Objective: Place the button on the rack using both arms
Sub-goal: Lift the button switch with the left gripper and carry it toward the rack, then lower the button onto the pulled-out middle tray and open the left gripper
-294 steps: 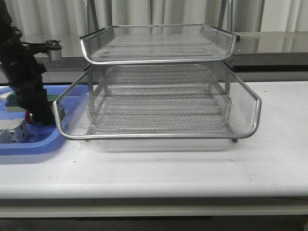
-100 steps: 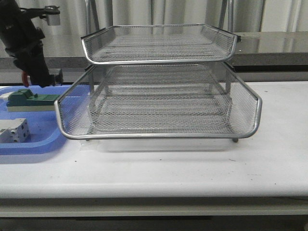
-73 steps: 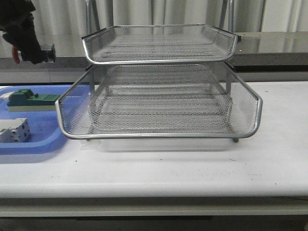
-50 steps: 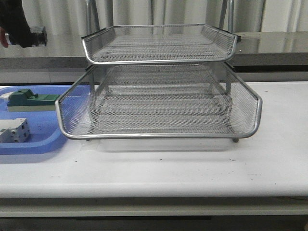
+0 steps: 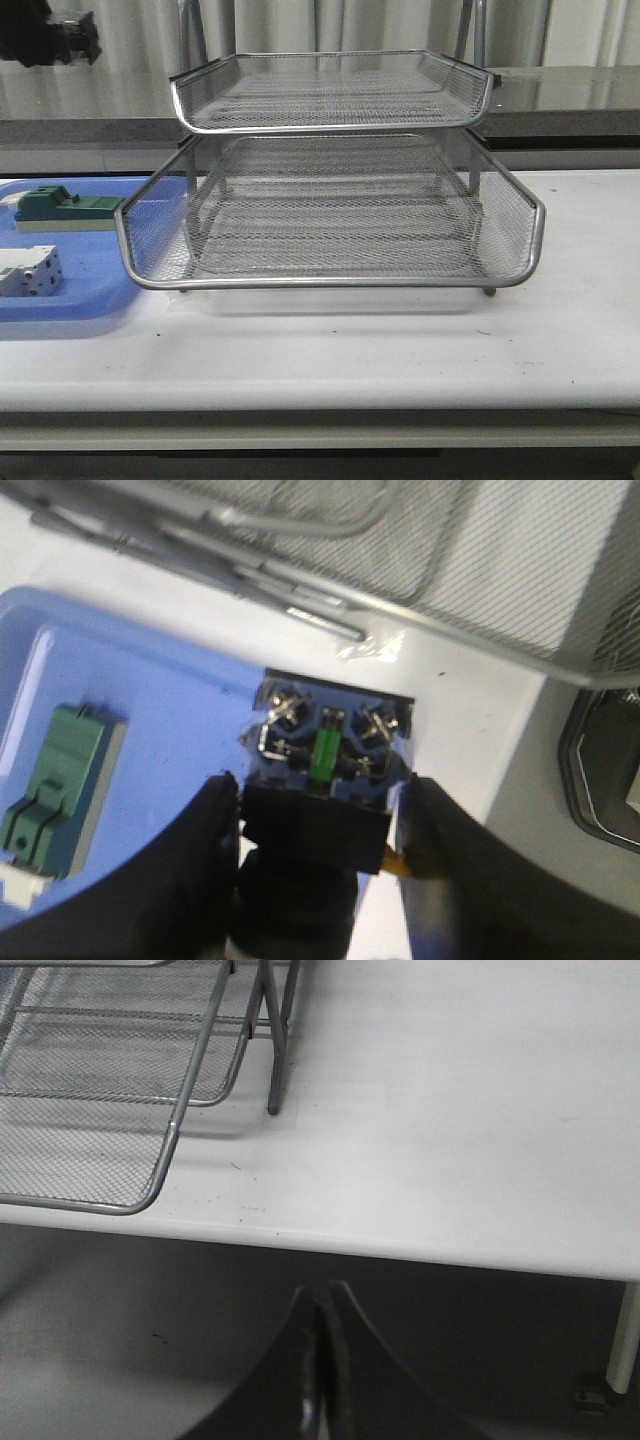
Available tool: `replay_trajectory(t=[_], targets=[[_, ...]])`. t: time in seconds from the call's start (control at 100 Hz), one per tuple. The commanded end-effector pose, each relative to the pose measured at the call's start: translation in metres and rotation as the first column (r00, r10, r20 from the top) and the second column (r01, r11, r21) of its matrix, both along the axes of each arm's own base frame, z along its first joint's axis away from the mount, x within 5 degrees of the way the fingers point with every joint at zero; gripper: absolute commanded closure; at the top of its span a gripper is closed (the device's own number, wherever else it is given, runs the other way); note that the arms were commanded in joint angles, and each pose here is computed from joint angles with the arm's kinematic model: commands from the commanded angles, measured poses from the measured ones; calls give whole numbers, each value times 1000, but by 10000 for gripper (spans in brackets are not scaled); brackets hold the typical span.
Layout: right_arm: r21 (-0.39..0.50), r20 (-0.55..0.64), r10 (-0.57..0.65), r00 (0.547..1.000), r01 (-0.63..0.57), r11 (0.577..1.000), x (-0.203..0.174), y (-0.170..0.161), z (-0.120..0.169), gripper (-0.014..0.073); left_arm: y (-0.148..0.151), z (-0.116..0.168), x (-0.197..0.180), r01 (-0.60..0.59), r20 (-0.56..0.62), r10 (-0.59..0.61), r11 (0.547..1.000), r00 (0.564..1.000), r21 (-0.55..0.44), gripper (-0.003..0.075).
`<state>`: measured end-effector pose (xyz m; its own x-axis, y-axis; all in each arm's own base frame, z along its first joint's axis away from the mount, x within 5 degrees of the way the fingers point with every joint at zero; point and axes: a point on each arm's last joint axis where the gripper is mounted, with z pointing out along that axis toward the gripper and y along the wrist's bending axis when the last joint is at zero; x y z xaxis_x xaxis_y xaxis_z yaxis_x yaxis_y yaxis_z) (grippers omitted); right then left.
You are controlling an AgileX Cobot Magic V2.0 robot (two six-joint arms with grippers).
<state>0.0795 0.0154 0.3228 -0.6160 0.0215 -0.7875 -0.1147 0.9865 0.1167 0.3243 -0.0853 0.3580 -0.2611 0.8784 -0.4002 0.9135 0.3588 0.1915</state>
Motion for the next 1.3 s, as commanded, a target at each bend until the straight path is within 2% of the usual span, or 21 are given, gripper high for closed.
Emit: replay_trajectory(t=[0.0, 0.29, 0.67, 0.89, 1.12, 1.22, 1.29], targets=[[7, 92, -3, 996, 3, 1000, 2, 0, 15, 663, -24, 19, -23, 71, 25, -70, 995, 997, -72, 741], [7, 92, -3, 996, 3, 1000, 2, 0, 15, 663, -98, 2, -42, 273, -9, -276, 954, 961, -121, 741], [7, 92, -3, 996, 3, 1000, 2, 0, 15, 663, -162, -39, -28, 326, 66, -320, 933, 945, -152, 741], [7, 92, -3, 996, 3, 1000, 2, 0, 15, 663, -173, -57, -22, 316, 32, -315, 933, 949, -173, 741], [7, 92, -3, 996, 3, 1000, 2, 0, 15, 663, -173, -60, -23, 320, 7, -323, 932, 946, -170, 734], [7, 92, -3, 996, 3, 1000, 2, 0, 15, 663, -173, -60, -24, 323, -4, -328, 931, 945, -168, 664], [7, 92, -3, 996, 3, 1000, 2, 0, 15, 663, -173, -60, -24, 324, -8, -330, 931, 944, -167, 570]])
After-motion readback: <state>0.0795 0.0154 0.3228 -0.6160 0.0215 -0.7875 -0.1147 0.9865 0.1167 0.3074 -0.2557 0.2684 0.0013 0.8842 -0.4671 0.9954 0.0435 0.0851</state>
